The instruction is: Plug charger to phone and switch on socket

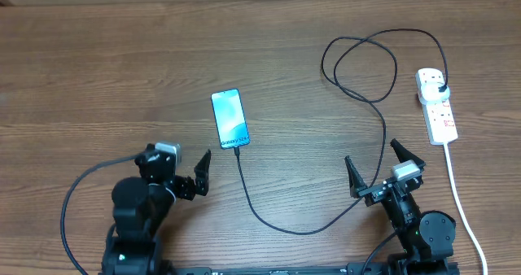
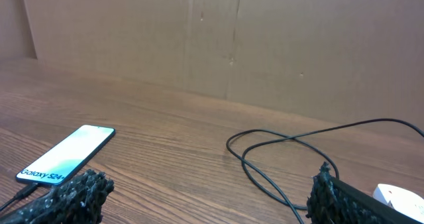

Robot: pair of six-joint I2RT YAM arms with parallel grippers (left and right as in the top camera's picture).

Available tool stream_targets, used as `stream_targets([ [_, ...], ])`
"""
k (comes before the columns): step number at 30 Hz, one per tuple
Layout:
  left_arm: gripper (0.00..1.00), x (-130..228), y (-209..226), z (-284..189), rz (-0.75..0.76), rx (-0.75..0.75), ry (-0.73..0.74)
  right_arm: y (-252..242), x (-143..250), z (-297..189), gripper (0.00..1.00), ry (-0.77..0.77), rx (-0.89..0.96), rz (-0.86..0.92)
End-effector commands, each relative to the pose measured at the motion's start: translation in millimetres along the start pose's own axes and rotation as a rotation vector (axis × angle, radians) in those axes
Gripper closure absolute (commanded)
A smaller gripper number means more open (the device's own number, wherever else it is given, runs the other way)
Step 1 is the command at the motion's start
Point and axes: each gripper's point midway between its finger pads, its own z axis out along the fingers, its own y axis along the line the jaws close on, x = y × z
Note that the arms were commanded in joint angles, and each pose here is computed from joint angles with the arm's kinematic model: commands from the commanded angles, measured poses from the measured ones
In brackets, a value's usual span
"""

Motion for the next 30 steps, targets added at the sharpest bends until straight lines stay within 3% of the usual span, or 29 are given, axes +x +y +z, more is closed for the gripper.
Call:
stream_targets([
  [1,0.00,3.7,8.2,-1.5,0.037,-0.045,-0.038,-1.6,1.9,0.0,0.00,-0.003,0.009,-0.004],
  [9,0.00,12.1,15.5,-4.5,0.063,-0.077,-0.174,-1.6,1.9,0.0,0.00,-0.003,0.009,-0.005],
  [22,0.00,7.9,16.6,-10.9,0.063,-0.086,-0.205,-1.6,1.9,0.0,0.00,-0.003,0.009,-0.005],
  [27,0.00,26.8,16.5,-12.6,0.046,-0.087,-0.137,-1.6,1.9,0.0,0.00,-0.003,0.009,-0.005],
  [30,0.00,13.9,15.3,-18.1,0.061,-0.090,-0.197,-1.6,1.9,0.0,0.00,-0.003,0.009,-0.005],
])
